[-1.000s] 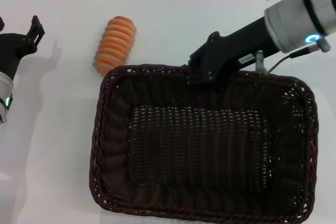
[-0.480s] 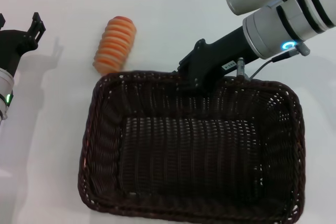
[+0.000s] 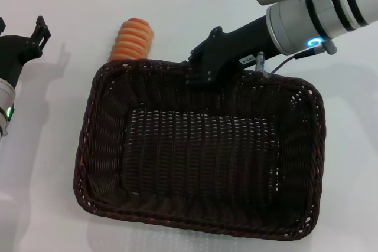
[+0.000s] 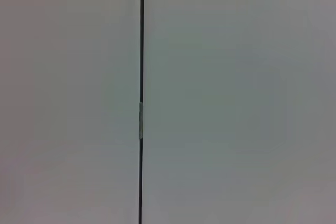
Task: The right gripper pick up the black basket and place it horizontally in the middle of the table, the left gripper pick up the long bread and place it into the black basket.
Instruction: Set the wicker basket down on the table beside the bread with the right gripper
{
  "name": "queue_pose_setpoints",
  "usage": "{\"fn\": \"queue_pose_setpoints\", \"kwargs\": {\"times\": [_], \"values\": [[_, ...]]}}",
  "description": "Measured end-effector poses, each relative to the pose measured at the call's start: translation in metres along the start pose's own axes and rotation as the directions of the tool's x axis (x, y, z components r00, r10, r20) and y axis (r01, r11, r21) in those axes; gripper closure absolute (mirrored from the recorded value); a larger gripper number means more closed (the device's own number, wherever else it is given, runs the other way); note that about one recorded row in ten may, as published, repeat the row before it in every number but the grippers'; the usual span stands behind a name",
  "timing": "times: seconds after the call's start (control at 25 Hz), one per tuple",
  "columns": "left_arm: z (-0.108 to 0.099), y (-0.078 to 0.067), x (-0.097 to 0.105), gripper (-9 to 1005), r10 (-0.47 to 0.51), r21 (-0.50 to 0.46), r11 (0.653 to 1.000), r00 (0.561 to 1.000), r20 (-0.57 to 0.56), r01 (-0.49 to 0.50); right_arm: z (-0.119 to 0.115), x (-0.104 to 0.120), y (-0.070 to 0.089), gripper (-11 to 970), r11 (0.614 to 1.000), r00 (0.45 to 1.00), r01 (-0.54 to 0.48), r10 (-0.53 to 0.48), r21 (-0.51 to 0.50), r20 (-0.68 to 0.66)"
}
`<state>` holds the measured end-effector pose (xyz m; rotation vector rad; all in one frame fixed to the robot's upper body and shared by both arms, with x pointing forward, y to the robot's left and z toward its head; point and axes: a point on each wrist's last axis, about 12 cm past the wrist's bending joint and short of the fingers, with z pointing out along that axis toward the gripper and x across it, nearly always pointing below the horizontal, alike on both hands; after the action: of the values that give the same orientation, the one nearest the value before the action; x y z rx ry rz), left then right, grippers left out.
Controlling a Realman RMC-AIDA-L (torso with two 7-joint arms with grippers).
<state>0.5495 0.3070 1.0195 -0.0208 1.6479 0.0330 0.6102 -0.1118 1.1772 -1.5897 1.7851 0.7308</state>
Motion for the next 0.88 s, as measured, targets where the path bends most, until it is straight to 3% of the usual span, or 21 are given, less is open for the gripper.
{"fn": "queue_pose_setpoints", "kwargs": {"times": [0.8,0.88], "values": [[0.0017,-0.0003,-0.0011,150,0.002,0.003,1.0,1.0,0.001,-0.002,0.0098,-0.0029,0.0012,727,0.998,0.998,0.056,-0.056,0.042,-0.018],[0.0017,-0.0004,-0.001,149,0.004,0.005,1.0,1.0,0.0,-0.004,0.0092,-0.0043,0.0013,653,0.997,0.998,0.062,-0.061,0.044,-0.015]]}}
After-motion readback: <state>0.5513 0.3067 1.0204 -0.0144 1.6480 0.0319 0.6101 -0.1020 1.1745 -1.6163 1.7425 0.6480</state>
